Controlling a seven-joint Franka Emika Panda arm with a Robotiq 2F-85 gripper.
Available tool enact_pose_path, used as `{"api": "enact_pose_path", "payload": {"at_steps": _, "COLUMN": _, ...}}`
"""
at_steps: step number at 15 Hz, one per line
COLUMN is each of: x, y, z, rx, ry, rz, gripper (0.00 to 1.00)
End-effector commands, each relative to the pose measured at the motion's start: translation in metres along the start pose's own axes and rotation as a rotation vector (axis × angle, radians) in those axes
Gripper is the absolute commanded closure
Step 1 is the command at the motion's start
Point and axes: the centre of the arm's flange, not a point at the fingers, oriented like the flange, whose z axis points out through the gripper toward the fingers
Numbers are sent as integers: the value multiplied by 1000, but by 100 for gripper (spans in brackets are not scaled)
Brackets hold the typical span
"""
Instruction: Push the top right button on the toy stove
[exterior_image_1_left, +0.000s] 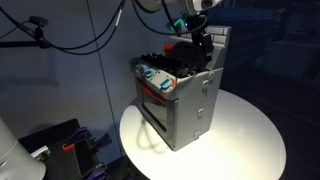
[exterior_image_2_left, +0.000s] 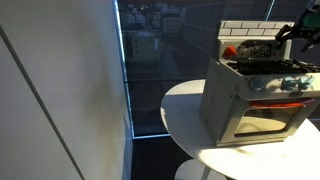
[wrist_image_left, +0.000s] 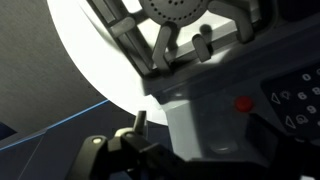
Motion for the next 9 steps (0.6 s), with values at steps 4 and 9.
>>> {"api": "enact_pose_path", "payload": {"at_steps": 4, "x": 15, "y": -6, "z": 6, "rx": -8, "ry": 17, "rz": 5, "gripper": 0}}
{"api": "enact_pose_path", "payload": {"at_steps": 9, "x": 3, "y": -1, "z": -3, "rx": -9, "ry": 12, "rz": -1, "gripper": 0}}
